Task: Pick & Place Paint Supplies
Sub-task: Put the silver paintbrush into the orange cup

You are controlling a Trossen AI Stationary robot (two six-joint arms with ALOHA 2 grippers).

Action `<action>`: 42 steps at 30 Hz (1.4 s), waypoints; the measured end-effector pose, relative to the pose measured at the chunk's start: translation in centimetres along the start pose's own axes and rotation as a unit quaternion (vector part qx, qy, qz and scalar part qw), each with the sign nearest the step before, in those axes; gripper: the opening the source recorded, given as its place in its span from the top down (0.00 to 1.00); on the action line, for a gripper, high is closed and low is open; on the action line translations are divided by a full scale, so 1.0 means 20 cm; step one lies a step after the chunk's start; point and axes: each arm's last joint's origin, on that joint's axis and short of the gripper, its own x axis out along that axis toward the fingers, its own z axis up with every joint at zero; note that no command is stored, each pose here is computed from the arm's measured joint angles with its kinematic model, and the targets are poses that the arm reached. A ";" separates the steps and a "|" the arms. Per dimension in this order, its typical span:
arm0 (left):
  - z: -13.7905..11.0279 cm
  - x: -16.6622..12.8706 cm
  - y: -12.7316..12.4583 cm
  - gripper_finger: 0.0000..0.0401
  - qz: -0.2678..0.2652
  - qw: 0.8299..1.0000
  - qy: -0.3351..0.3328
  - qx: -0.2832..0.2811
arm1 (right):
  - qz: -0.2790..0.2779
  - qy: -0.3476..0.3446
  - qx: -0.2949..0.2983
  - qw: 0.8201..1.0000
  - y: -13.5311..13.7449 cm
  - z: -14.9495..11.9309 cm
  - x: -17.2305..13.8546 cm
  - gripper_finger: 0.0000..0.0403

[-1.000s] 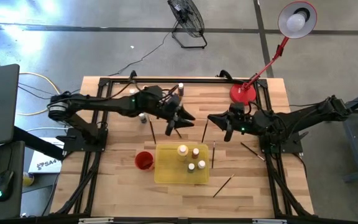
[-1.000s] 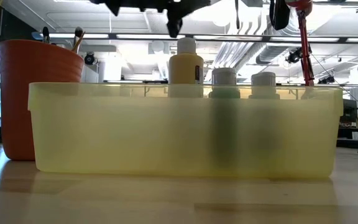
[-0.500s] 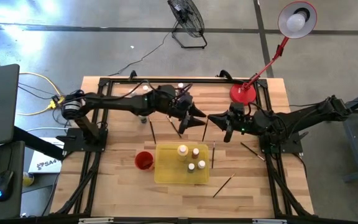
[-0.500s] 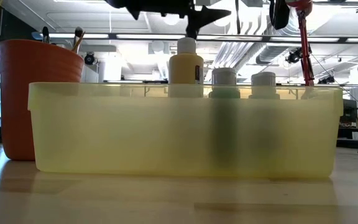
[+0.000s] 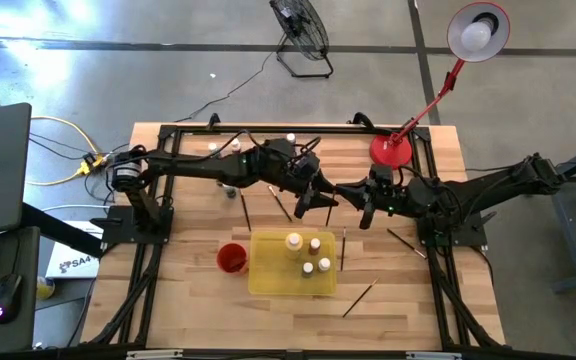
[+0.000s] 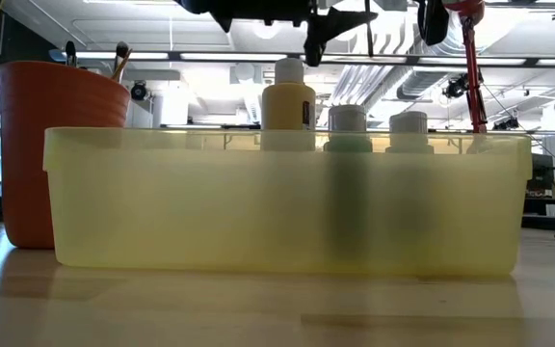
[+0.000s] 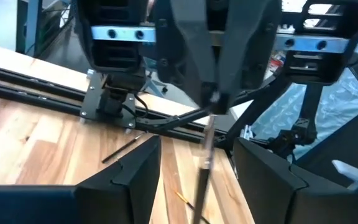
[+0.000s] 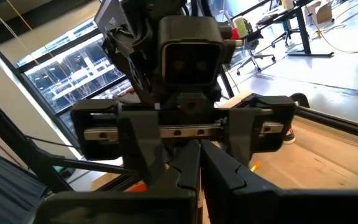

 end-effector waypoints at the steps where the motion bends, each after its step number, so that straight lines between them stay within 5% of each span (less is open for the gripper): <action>1: 0.00 0.00 0.00 0.51 -0.001 1.000 0.000 0.001 | 0.000 0.001 0.000 1.000 0.00 0.00 0.00 0.99; 6: 0.00 0.01 -0.02 0.55 -0.003 1.000 -0.002 0.002 | 0.000 0.001 -0.001 1.000 0.00 0.00 0.00 0.99; 24: 0.01 0.01 -0.01 0.96 0.026 0.999 -0.020 -0.009 | -0.006 0.010 -0.006 1.000 -0.01 -0.01 0.00 0.99; 42: 0.00 0.01 -0.01 0.98 0.026 0.999 -0.018 -0.010 | -0.005 0.011 -0.006 1.000 -0.01 -0.01 0.00 0.99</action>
